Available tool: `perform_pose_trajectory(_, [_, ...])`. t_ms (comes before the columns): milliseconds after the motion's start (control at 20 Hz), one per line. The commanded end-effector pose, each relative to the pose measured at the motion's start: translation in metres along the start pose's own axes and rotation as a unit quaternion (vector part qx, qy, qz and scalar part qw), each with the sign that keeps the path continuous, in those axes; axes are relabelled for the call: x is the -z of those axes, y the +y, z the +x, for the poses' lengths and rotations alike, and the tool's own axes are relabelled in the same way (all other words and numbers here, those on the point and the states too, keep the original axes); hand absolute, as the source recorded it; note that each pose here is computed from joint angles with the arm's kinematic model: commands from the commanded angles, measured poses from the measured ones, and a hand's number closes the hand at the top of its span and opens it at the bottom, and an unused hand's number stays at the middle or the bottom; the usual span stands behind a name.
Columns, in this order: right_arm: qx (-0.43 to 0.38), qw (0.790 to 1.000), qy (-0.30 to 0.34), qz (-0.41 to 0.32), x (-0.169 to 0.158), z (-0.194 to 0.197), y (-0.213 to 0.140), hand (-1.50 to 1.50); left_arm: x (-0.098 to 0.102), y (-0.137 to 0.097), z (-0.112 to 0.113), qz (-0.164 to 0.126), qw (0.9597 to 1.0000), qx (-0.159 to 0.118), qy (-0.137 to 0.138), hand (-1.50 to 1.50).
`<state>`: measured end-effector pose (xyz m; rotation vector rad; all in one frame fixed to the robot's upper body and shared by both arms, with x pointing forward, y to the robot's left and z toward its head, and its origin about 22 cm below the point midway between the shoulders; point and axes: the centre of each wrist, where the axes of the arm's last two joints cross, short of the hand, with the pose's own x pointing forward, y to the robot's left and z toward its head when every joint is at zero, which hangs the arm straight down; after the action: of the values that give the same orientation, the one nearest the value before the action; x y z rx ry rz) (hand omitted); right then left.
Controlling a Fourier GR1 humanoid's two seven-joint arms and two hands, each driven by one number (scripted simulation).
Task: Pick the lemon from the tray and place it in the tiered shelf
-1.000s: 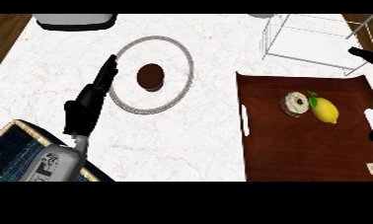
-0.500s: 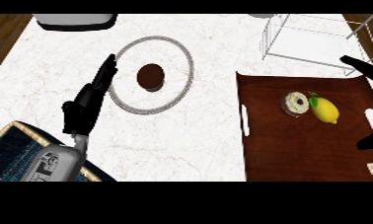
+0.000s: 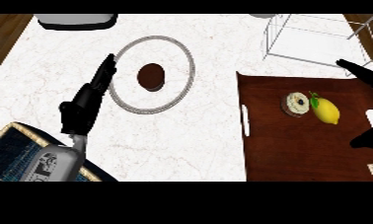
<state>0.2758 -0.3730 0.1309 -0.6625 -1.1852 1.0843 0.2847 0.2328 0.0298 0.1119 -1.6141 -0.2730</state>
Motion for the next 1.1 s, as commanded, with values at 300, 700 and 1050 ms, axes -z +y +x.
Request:
perform_pose_trajectory(300, [-0.017,1.0,0.009,0.014,0.011,0.008,0.03,-1.5,-0.008,-0.005,-0.008,0.001,0.9997,-0.006,0.023,0.0])
perform_pose_trajectory(700, [-0.029,0.999,0.026,0.014,0.02,-0.012,0.032,-1.5,-0.01,-0.024,-0.008,-0.005,0.9998,-0.01,0.014,0.0])
perform_pose_trajectory(1050, [-0.048,0.998,0.046,0.017,0.024,-0.022,0.044,-1.5,0.001,-0.005,-0.007,0.004,0.9998,-0.005,0.02,0.0])
